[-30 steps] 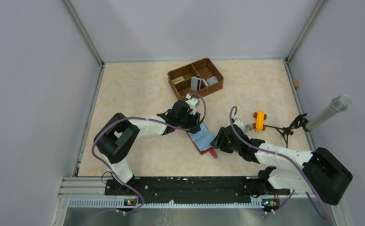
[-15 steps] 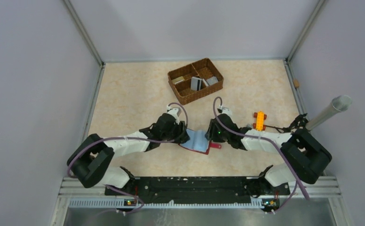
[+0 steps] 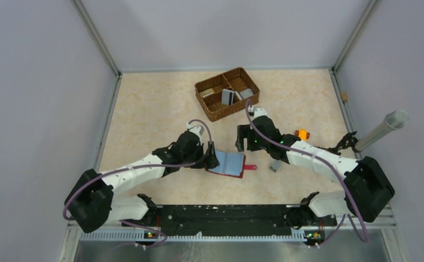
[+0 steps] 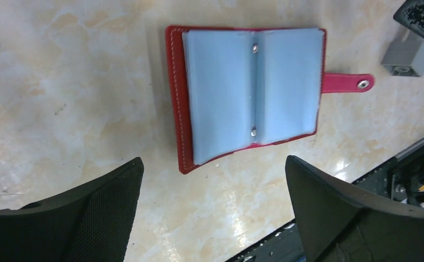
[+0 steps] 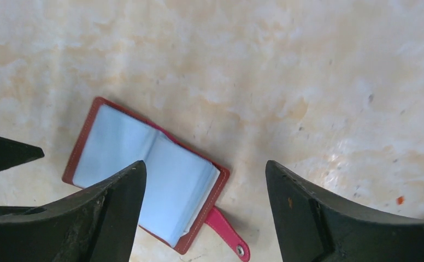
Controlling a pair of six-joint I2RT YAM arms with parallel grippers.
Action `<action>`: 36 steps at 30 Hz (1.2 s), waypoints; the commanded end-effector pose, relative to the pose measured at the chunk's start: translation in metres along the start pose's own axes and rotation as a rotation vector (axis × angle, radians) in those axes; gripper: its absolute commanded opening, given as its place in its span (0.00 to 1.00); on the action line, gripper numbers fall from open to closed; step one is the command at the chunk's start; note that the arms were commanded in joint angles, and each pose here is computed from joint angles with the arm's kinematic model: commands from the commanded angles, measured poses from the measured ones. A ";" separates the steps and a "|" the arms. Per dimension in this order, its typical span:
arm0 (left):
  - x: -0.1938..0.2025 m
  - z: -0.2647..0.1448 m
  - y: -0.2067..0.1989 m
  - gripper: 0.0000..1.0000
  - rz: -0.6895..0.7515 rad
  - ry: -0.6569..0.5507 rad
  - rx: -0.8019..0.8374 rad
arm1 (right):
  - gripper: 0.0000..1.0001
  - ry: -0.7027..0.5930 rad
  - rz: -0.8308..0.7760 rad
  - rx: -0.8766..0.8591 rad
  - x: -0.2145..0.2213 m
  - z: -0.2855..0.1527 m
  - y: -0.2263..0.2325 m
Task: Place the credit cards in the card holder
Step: Open the card holder at the center of the board, then pick up the credit card from the storage box.
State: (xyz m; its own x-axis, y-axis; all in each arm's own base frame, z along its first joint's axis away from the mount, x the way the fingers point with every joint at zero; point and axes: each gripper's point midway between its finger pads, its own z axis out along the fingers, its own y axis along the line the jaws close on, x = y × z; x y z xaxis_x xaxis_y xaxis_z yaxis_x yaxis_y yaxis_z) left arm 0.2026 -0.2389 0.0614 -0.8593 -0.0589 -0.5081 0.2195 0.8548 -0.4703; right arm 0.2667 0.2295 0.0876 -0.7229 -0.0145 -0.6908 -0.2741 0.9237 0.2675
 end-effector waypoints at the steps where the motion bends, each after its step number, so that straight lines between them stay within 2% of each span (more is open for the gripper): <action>1: -0.040 -0.026 -0.020 0.99 0.010 -0.042 0.027 | 0.80 -0.099 -0.176 0.032 -0.062 -0.020 -0.002; 5: -0.069 -0.045 -0.019 0.99 -0.068 -0.031 0.091 | 0.81 -0.135 -0.241 0.062 -0.104 -0.016 -0.004; 9: -0.113 -0.071 -0.001 0.99 -0.091 -0.100 0.105 | 0.82 -0.153 -0.262 0.067 -0.140 -0.001 -0.007; 13: -0.146 -0.099 0.031 0.99 -0.039 -0.157 -0.046 | 0.82 -0.126 -0.252 0.047 -0.161 0.028 -0.010; 18: -0.180 -0.129 0.068 0.99 0.040 -0.298 -0.233 | 0.80 -0.104 -0.245 0.018 -0.179 0.067 -0.016; 23: -0.187 -0.136 0.088 0.99 0.042 -0.337 -0.287 | 0.80 -0.078 -0.261 0.003 -0.194 0.097 -0.023; 36: -0.181 -0.130 0.090 0.99 0.035 -0.318 -0.261 | 0.74 -0.018 -0.331 0.013 -0.207 0.143 -0.044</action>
State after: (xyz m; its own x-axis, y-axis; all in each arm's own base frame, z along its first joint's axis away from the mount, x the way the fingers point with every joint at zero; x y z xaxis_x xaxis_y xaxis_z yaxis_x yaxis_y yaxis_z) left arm 0.3171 -0.0862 0.2010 -0.6765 -0.1599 -0.7189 0.0701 0.9577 -0.2791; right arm 0.5050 0.2416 0.1120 -0.6230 -0.2725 -0.7332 -0.4408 0.8966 0.0414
